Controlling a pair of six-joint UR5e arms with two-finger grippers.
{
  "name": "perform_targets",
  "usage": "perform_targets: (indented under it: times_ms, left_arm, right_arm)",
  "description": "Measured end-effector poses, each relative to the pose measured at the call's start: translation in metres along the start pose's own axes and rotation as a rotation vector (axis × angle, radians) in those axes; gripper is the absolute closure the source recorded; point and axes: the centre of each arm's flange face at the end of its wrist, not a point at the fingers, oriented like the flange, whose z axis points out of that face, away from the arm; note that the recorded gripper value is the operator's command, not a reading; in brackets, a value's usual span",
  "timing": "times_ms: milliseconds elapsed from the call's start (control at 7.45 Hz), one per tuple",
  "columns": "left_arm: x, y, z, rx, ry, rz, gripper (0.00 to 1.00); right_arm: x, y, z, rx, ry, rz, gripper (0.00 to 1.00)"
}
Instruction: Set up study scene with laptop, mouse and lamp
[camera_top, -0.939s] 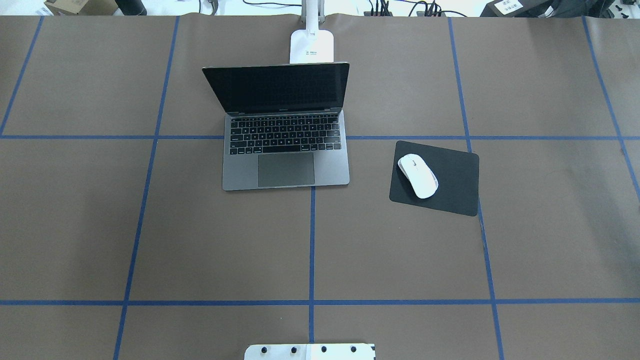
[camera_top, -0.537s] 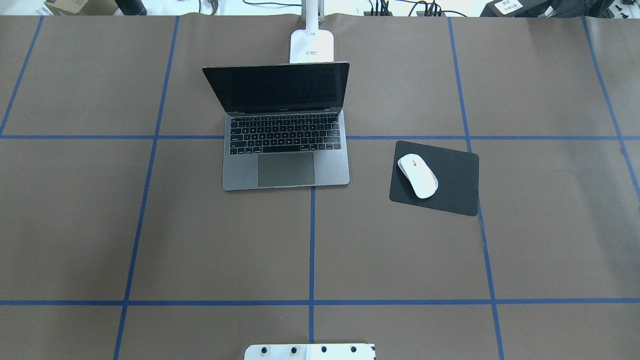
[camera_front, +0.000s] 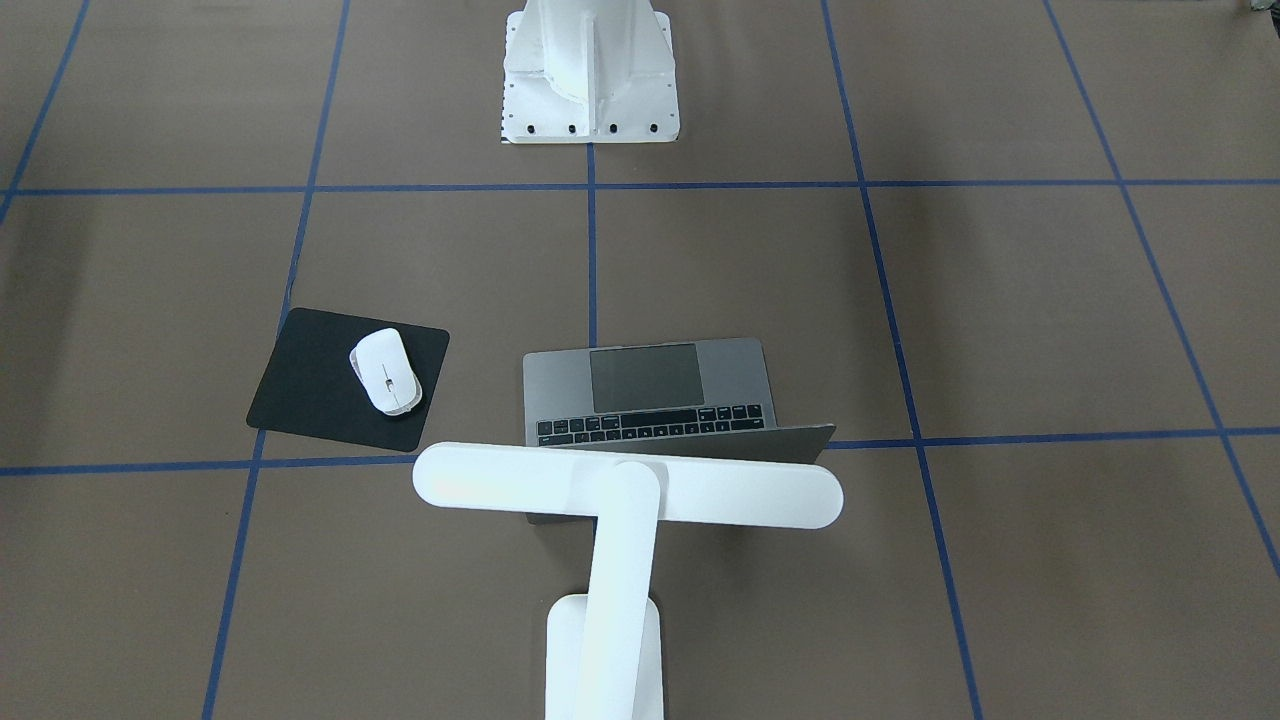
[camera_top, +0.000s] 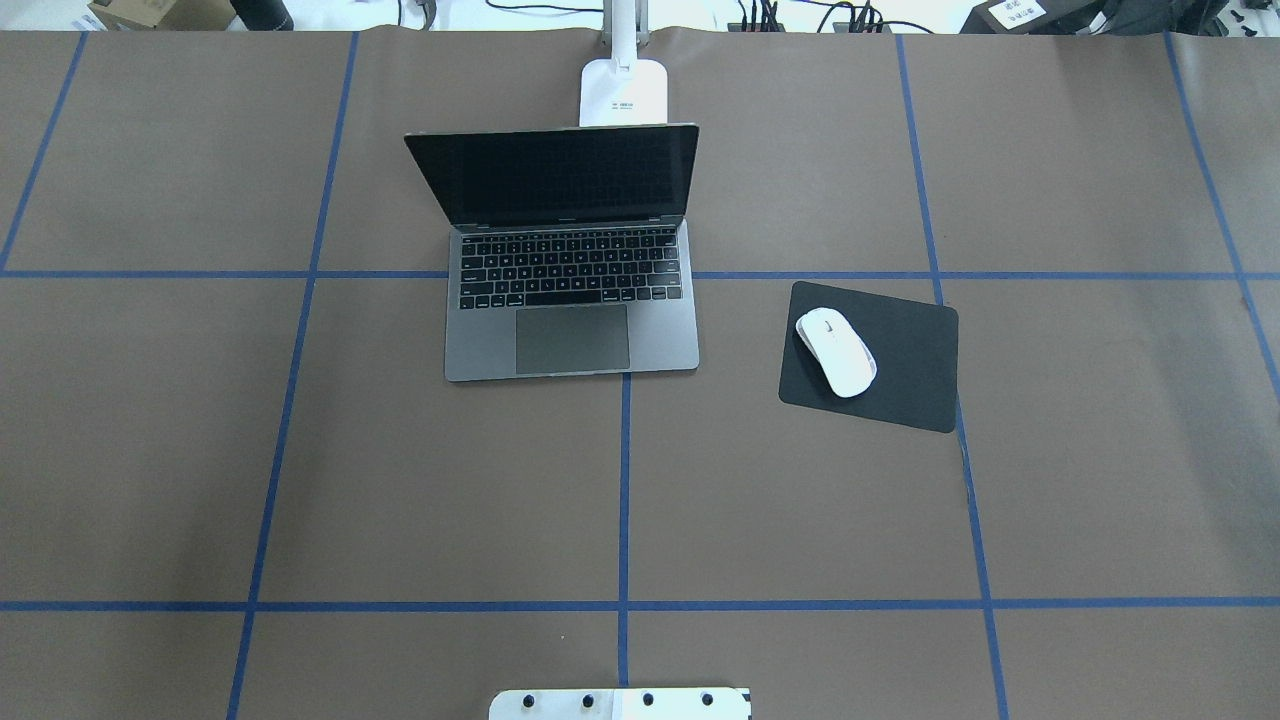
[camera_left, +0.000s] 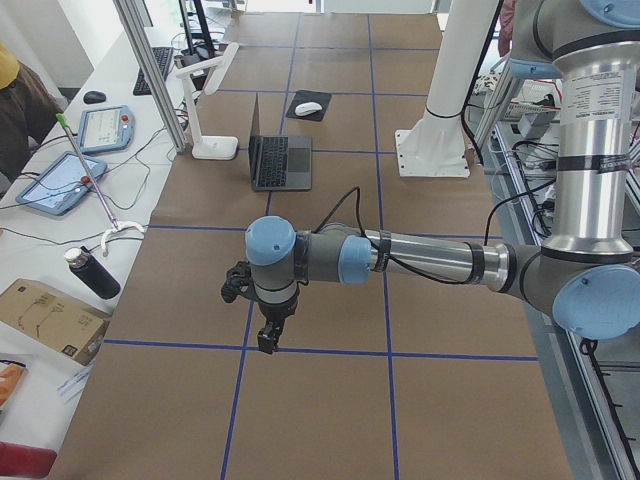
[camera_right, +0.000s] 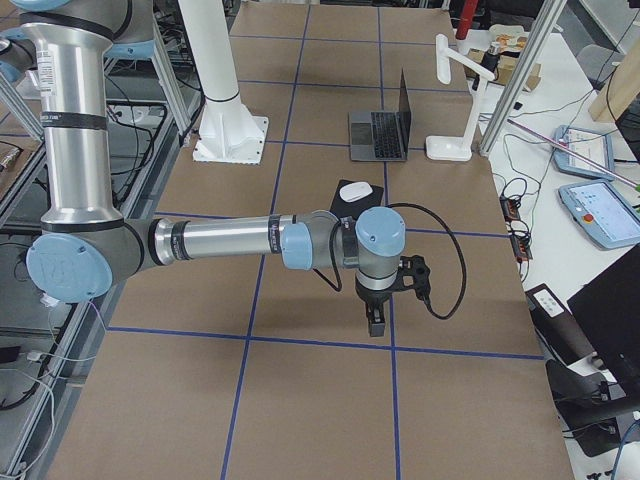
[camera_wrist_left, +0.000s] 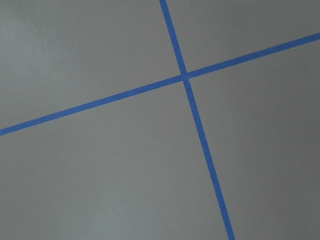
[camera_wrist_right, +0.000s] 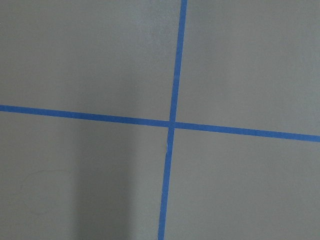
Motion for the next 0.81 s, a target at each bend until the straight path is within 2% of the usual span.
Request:
perform_targets:
  times_ms: [268,805]
  left_arm:
    - [0.005,-0.005,-0.005,0.019,0.022,0.011,0.01]
    - [0.01,-0.01,-0.013,0.093,0.008,0.08,0.01]
  right_arm:
    - [0.0,0.0,0.0,0.001,0.003,-0.002,0.0]
    - [0.0,0.0,0.0,0.003,0.003,-0.003,0.0]
